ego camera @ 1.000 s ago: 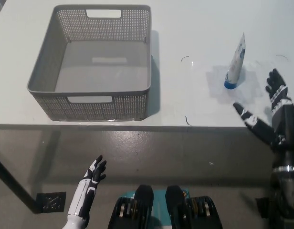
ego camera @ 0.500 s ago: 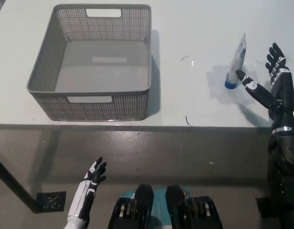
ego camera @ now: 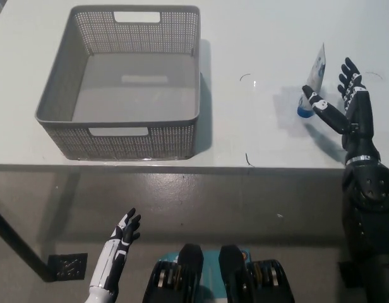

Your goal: Use the right hand to pick up a shampoo and place it into a container on the left side

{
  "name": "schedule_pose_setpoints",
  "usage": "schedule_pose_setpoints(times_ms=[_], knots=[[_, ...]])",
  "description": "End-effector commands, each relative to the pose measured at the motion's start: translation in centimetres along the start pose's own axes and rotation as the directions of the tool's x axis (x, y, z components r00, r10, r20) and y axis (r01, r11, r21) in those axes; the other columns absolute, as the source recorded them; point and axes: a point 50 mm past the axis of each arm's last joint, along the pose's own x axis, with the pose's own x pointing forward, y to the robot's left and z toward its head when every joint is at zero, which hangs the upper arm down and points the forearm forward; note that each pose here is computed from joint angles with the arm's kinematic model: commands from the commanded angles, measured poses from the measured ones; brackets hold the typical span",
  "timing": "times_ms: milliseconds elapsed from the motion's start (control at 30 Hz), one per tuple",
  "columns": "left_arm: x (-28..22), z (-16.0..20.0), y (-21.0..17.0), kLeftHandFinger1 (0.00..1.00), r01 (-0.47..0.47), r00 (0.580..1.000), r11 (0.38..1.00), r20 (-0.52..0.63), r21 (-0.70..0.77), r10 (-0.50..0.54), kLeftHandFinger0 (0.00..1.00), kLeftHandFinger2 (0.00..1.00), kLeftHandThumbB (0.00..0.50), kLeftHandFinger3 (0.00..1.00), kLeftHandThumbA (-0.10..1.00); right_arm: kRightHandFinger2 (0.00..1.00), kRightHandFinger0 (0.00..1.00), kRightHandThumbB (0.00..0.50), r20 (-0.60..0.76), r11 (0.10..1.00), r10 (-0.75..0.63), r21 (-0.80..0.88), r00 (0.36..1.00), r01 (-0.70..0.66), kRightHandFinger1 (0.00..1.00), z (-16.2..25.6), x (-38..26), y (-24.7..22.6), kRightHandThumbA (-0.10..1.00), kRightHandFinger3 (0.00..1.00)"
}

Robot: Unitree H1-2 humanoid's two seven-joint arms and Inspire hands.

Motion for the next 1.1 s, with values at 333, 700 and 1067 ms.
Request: schedule_pose_setpoints(times_ms=[333,700,1067], knots=[[-0.3,0.1,0.1,1.00,0.007,0.999,1.000,0.044,-0.017,-0.006,1.00,1.00,0.068,1.00,0.96,1.00,1.00,0.294,0.026,1.000,-0.011,-0.020,1.000,0.012,1.00,1.8,4.3,1.6,0.84,1.00],[-0.2,0.1,0.1,1.00,0.010,0.999,1.000,0.051,-0.015,-0.009,1.00,1.00,0.070,1.00,0.96,1.00,1.00,0.300,-0.028,1.000,0.007,-0.022,1.000,-0.007,1.00,1.8,5.9,2.3,0.84,1.00],[0.0,0.3,0.3,1.00,0.006,0.998,1.000,0.058,-0.018,-0.005,1.00,1.00,0.071,1.00,0.97,1.00,1.00,0.301,-0.095,1.000,-0.012,-0.020,0.995,0.010,1.00,2.4,7.4,2.1,0.85,1.00]])
